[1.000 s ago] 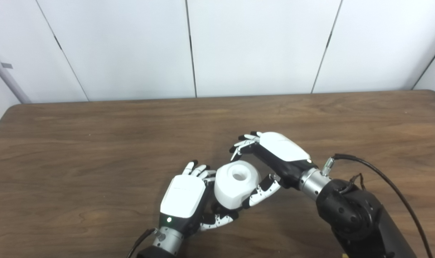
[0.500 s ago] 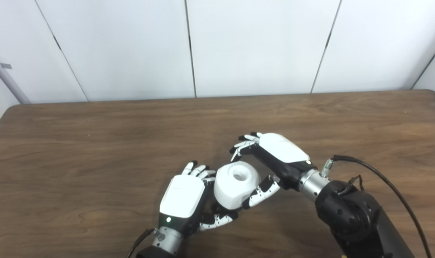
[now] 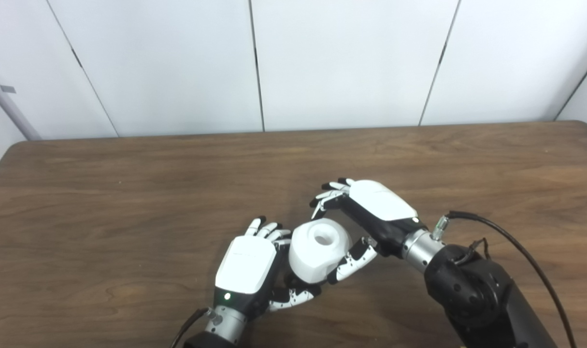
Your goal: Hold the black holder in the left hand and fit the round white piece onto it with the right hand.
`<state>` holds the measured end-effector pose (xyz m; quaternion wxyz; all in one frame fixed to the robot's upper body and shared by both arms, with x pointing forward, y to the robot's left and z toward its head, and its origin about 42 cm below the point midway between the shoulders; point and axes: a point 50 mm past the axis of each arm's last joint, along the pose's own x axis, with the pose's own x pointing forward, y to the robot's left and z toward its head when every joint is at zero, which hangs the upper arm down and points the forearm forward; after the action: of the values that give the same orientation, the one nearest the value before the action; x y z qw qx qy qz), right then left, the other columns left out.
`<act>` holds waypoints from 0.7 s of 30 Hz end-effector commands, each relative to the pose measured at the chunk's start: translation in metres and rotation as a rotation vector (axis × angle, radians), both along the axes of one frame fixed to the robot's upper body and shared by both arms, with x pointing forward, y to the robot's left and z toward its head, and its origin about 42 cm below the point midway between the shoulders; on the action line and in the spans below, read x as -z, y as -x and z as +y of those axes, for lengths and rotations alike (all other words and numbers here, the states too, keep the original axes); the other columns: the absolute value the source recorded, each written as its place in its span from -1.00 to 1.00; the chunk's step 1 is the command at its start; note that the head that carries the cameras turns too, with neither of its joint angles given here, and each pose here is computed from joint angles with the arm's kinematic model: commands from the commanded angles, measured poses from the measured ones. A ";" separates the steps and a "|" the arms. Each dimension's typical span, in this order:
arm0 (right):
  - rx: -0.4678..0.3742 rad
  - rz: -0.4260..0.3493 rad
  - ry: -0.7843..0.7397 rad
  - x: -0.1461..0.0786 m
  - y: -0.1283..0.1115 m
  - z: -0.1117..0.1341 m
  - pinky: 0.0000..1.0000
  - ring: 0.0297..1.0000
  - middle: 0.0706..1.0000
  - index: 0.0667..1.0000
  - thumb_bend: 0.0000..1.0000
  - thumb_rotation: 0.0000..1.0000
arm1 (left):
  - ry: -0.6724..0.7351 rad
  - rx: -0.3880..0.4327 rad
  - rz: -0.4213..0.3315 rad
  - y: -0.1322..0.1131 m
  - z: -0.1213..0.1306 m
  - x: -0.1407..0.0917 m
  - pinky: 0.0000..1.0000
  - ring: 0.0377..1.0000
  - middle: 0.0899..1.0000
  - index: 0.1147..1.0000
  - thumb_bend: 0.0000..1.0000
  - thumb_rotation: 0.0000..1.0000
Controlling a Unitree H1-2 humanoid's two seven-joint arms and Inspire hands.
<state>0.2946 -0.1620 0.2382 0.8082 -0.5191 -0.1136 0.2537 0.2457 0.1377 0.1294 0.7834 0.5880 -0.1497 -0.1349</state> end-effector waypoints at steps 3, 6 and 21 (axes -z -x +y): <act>-0.031 -0.031 -0.002 -0.007 0.000 0.006 1.00 0.88 0.59 -0.09 0.05 -0.70 | -0.043 0.019 0.034 0.003 0.002 0.005 0.89 0.71 0.51 -0.16 0.04 -0.90; -0.030 -0.026 0.000 -0.007 0.000 0.007 1.00 0.89 0.59 -0.09 0.05 -0.70 | -0.044 0.020 0.034 0.003 0.002 0.005 0.88 0.70 0.50 -0.16 0.04 -0.90; -0.028 -0.007 0.038 -0.008 0.001 0.006 1.00 0.94 0.74 0.39 1.00 -0.27 | -0.048 0.021 0.038 0.003 0.003 0.006 0.89 0.71 0.50 -0.16 0.04 -0.90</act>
<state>0.2921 -0.1590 0.2329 0.7966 -0.5291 -0.0924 0.2774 0.2458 0.1380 0.1295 0.7826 0.5882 -0.1513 -0.1365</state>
